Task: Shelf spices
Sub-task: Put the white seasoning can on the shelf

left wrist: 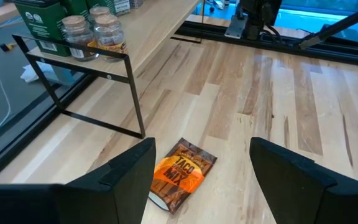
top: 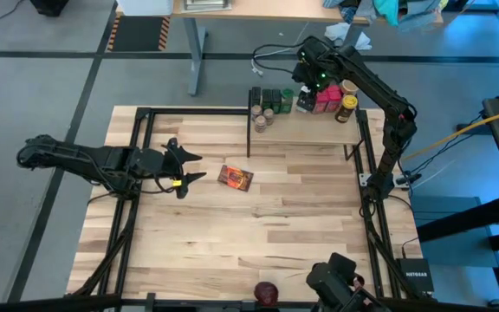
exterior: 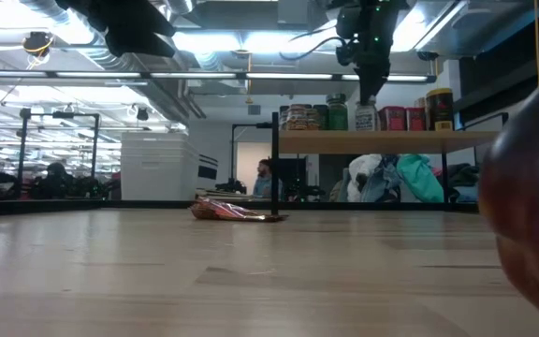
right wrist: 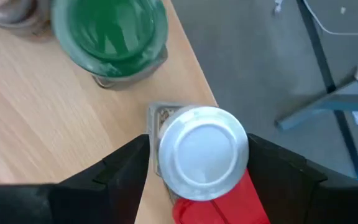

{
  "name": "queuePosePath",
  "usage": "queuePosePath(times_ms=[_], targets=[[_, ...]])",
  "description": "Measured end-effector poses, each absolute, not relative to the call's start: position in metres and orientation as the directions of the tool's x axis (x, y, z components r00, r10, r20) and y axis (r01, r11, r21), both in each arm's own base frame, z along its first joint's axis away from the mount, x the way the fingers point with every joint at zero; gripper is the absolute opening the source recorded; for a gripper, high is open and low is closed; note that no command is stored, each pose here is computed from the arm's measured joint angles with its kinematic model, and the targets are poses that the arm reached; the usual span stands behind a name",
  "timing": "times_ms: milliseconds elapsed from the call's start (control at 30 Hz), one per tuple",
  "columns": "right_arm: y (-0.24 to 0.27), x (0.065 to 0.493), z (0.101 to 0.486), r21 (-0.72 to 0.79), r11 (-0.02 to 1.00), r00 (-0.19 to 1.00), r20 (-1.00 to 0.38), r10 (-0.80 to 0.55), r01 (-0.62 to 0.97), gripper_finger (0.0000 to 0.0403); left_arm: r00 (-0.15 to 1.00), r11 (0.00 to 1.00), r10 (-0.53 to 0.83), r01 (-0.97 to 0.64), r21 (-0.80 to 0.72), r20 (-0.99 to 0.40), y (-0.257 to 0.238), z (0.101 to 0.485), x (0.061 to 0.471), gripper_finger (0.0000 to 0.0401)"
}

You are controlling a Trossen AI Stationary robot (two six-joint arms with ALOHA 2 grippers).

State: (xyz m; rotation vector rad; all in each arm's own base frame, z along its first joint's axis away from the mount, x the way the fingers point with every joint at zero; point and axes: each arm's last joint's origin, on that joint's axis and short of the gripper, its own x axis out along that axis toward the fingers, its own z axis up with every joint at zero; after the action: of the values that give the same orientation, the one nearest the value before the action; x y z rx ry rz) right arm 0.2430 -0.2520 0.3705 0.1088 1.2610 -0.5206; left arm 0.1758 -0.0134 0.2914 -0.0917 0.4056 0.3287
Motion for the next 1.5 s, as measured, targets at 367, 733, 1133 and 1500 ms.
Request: queuePosePath(times_ms=[367, 733, 1133, 1500], targets=[[-0.2519, 0.2437, 0.3708, -0.183, 0.898, 0.235, -0.927, -0.293, 0.4, 0.021, 0.867, 0.943, 0.295, -0.332, -0.023, -0.402, -0.0134, 0.2913, 0.1759, 0.0255], [-0.2517, 0.2441, 0.371, -0.208, 0.925, 0.24, -0.926, -0.29, 0.317, 0.0223, 0.867, 0.943, 0.295, -0.331, -0.021, -0.402, -0.0134, 0.2914, 0.1758, 0.0255], [-0.2532, 0.2458, 0.3718, -0.269, 0.951, 0.26, -0.917, -0.302, 0.155, 0.0227, 0.867, 0.943, 0.295, -0.331, -0.021, -0.402, -0.0134, 0.2913, 0.1758, 0.0255], [-0.2517, 0.2461, 0.3714, -0.257, 0.964, 0.284, -0.921, -0.266, 0.068, 0.023, 0.867, 0.944, 0.295, -0.331, -0.02, -0.402, -0.0134, 0.2914, 0.1758, 0.0255]])
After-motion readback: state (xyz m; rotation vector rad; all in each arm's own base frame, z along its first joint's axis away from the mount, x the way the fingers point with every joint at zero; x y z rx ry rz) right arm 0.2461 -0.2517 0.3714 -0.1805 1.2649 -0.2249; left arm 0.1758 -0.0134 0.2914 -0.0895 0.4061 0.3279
